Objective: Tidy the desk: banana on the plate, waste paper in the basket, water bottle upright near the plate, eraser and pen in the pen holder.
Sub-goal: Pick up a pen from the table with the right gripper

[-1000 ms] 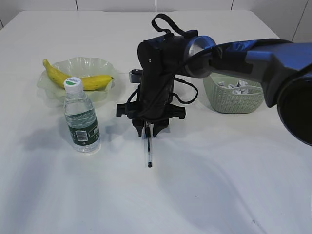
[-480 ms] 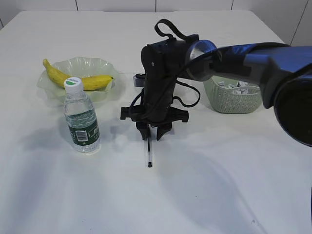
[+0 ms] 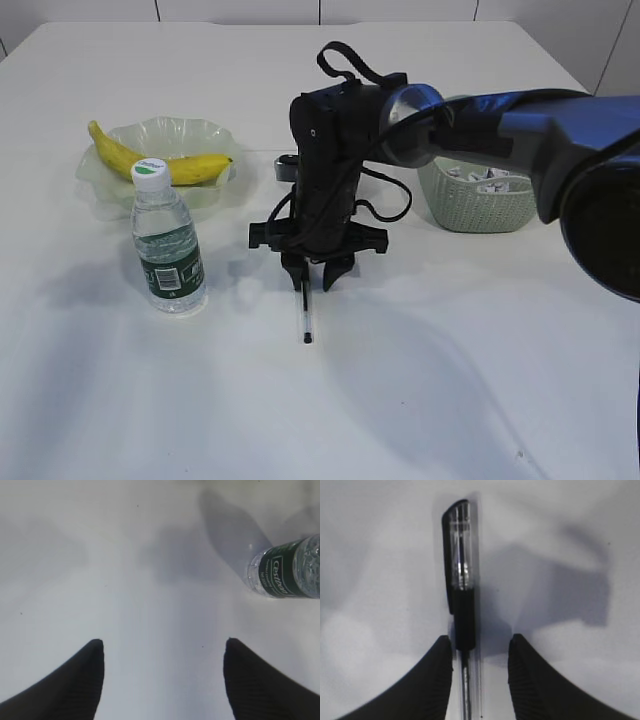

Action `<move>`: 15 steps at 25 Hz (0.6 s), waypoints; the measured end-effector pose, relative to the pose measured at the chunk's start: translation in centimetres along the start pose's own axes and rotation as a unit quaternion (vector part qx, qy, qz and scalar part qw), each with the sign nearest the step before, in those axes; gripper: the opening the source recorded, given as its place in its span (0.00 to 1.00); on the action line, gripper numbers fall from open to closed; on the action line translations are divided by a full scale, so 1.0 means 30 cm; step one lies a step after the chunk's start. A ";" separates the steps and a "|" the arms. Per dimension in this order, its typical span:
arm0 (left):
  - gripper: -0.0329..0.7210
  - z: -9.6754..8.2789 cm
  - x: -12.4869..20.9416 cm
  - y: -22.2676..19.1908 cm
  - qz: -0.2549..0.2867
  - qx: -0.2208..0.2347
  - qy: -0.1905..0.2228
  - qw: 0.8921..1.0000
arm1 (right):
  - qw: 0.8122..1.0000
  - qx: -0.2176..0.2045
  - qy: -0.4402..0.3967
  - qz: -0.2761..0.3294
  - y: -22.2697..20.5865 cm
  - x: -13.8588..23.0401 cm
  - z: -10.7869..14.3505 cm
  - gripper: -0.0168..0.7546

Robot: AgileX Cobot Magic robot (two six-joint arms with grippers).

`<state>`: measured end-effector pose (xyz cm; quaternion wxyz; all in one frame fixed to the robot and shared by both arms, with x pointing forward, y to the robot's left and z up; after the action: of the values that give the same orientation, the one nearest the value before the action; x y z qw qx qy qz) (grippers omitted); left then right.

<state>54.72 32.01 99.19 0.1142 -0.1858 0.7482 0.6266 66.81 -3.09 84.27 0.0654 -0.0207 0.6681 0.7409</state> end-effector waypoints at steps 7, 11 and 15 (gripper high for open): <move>0.74 0.001 -0.006 0.000 -0.006 -0.001 0.000 1.000 | 1.000 0.011 0.005 0.015 -0.012 0.014 -0.010 0.39; 0.74 0.001 -0.006 0.000 -0.006 -0.001 0.000 1.000 | 1.000 0.011 0.007 0.016 -0.011 0.014 -0.010 0.39; 0.74 0.001 -0.006 0.000 -0.006 -0.001 0.000 1.000 | 1.000 0.010 0.007 0.017 -0.011 0.014 -0.009 0.34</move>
<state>54.88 32.08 99.26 0.1179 -0.1905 0.7462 0.6269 66.41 -3.29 83.86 0.0484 -0.0141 0.6765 0.7347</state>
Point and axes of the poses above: a point on each arm's last joint axis where the gripper is mounted, y pointing back along that axis away from the gripper, z along the wrist's bending axis when the last joint is at zero, x = y × z, the point moved 6 cm from there along -y, pointing out along that axis toward the gripper, and after that the axes turned 3 degrees about -y, right-handed, at the moved point
